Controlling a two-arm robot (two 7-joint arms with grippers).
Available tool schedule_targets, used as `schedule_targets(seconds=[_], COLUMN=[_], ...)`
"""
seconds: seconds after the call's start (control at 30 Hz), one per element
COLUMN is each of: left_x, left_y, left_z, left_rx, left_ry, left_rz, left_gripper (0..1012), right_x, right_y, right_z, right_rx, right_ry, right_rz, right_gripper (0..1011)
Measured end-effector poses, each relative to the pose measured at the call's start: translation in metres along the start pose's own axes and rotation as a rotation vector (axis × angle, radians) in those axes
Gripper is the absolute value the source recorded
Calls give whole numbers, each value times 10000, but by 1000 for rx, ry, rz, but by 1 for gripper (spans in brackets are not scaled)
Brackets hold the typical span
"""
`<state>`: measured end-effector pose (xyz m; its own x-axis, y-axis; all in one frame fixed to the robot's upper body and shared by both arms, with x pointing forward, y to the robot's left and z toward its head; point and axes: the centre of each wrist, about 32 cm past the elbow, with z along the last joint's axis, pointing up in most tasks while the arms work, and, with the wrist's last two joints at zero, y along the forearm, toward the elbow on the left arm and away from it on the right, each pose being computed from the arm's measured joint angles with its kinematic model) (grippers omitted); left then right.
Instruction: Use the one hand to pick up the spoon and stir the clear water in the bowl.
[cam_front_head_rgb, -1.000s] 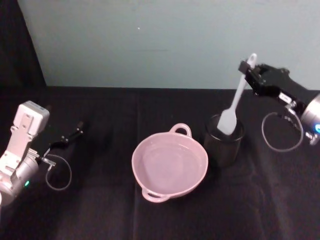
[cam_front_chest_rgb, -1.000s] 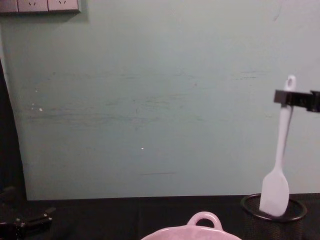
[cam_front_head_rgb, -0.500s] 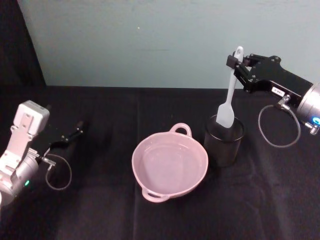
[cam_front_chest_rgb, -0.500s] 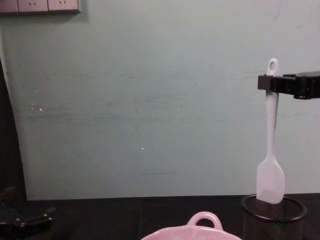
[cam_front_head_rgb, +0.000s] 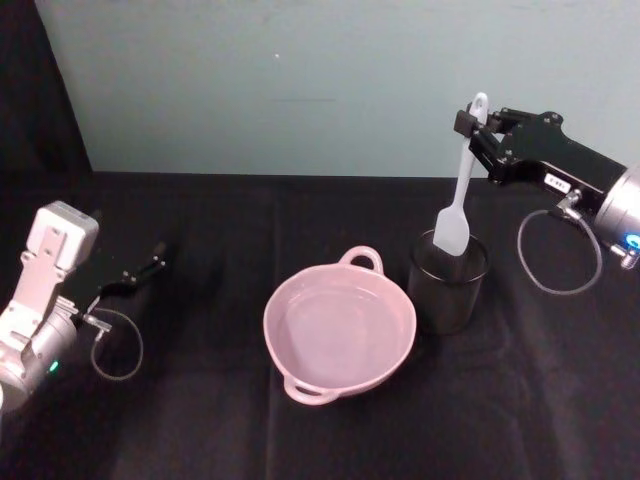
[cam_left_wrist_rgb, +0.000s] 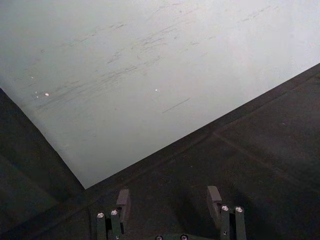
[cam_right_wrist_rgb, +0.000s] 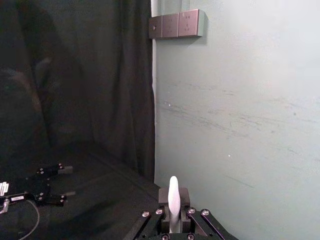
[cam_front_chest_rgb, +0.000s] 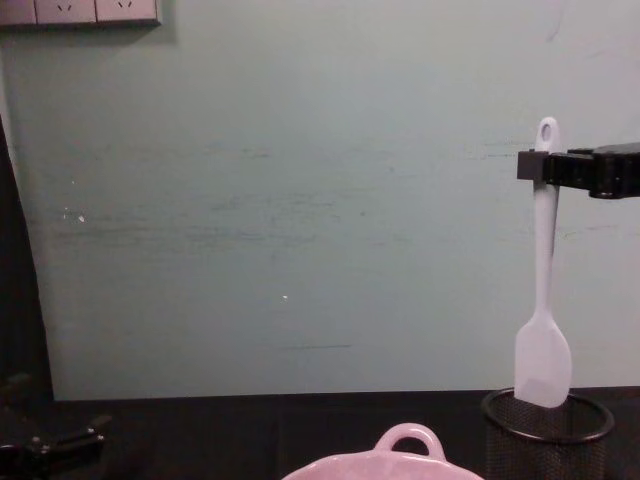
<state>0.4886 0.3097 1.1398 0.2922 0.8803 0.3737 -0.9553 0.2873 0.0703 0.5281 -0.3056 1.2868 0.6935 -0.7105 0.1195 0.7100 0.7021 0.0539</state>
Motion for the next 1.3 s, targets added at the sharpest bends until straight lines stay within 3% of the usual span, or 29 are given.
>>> schedule_targets(seconds=[1.17, 1.3], left_x=[0, 0], left_y=[0, 0], left_z=[0, 0], left_rx=[0, 0], left_ry=[0, 0], left_rz=[0, 0], left_gripper=[1005, 1005], right_x=[4, -25], right_y=[0, 68], right_z=[-1, 18], right_rx=[1, 8], right_ry=[2, 0], right_rz=[0, 19], right_gripper=[114, 114])
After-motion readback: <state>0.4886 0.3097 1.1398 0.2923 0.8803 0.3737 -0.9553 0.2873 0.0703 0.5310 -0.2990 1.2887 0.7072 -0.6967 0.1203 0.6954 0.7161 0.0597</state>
